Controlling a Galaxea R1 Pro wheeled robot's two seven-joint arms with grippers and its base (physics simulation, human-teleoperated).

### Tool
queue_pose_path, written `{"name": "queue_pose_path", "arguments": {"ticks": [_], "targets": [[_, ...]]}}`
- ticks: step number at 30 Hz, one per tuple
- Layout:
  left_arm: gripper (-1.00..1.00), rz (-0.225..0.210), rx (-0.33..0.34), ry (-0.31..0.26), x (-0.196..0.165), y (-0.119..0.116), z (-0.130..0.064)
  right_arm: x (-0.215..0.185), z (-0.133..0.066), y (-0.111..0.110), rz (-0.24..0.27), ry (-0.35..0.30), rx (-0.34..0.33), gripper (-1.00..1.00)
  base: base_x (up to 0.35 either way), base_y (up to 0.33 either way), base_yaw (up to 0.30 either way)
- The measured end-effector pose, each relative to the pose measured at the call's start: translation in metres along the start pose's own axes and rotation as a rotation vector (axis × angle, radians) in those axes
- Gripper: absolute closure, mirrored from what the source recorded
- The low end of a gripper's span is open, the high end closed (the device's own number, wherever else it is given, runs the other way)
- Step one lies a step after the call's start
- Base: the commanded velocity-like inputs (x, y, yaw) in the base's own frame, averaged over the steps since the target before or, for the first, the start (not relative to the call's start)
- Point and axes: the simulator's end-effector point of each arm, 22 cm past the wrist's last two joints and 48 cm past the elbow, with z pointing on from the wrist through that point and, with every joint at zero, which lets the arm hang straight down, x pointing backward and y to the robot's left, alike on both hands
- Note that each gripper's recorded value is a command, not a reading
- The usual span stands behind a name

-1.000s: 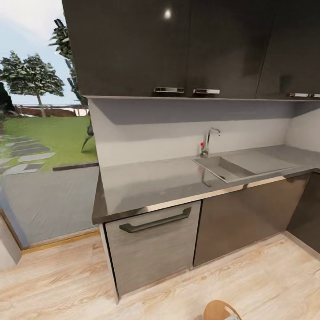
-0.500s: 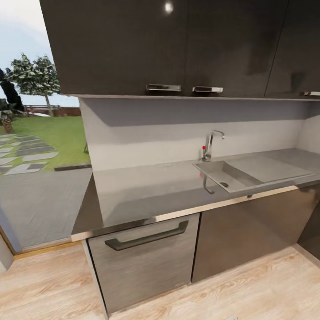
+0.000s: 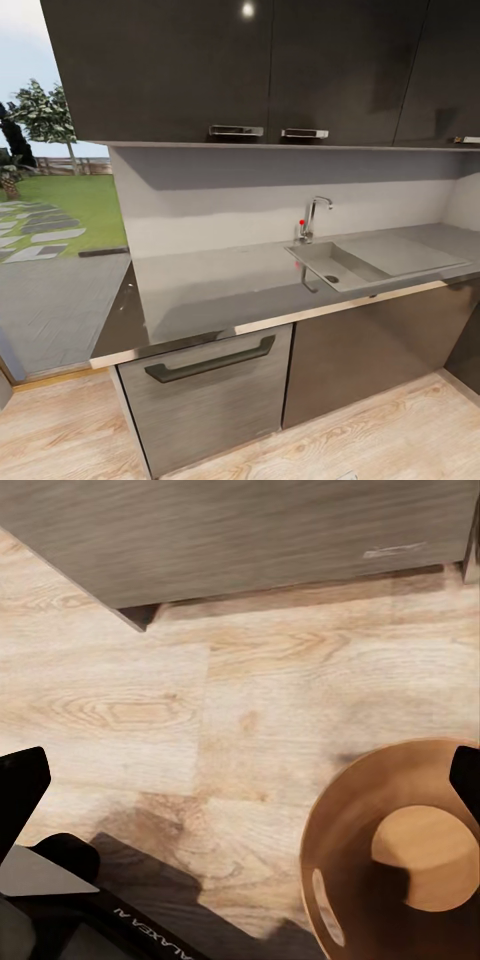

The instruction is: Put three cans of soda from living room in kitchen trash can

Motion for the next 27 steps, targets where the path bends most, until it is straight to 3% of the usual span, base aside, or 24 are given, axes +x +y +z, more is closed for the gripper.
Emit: {"name": "queue_pose_path", "arguments": {"ticks": [14, 27], "targets": [[-1.0, 0.002, 0.0, -0.001, -0.0002, 0.0002, -0.0002, 0.0001, 0.0, -0.0003, 0.0, 0.0, 0.001, -1.0, -0.001, -0.003, 0.0], [-1.0, 0.001, -0.001, -0.002, -0.0003, 0.0003, -0.0002, 0.0001, 0.0, -0.0003, 0.0, 0.0, 0.001, -1.0, -0.105, -0.096, 0.0]]}}
